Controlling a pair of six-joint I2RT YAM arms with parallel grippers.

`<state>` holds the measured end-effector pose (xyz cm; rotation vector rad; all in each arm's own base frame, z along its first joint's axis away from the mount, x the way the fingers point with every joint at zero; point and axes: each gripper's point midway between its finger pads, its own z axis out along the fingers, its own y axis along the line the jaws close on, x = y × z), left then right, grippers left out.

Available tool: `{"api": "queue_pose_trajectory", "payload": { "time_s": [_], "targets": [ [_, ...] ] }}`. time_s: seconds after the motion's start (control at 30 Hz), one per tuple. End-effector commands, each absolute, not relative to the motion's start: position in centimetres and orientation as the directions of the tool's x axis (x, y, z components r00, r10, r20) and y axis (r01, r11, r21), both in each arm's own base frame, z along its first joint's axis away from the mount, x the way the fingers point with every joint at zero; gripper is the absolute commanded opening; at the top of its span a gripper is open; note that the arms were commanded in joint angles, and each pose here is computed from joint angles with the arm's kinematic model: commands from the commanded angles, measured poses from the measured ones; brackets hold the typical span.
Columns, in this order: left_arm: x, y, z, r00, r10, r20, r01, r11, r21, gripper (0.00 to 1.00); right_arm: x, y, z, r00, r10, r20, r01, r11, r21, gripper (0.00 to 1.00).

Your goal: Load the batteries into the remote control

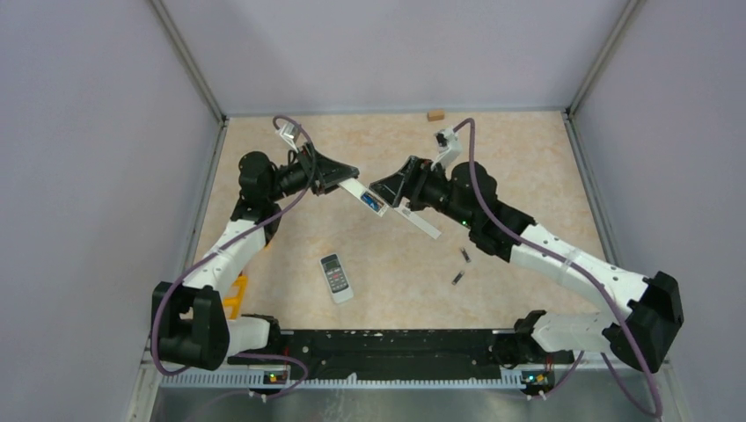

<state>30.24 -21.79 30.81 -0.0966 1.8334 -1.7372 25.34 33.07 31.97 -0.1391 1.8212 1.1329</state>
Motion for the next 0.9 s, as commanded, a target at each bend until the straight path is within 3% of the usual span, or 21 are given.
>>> {"api": "queue_pose_trajectory", "payload": {
  "time_s": [0.0, 0.3, 0.87],
  "targets": [
    [30.4, -21.4, 32.3, -0.747, -0.470, -0.470, 0.454, 0.155, -0.877, 0.00, 24.2, 35.3, 30.7, -0.729, 0.441, -0.523, -0.388, 0.363, 0.847, 0.77],
    [30.3, -21.3, 32.2, -0.729, -0.475, -0.493, 0.471, 0.175, -0.865, 0.00, 24.1, 36.9, 31.2, -0.784, 0.463, -0.413, -0.355, 0.211, 0.911, 0.79],
    [29.4, -20.9, 31.9, -0.674, -0.449, -0.586, 0.543, 0.236, -0.806, 0.00, 24.4, 37.7, 29.9, -0.804, 0.456, -0.383, -0.339, 0.178, 0.924, 0.80]
  ]
}}
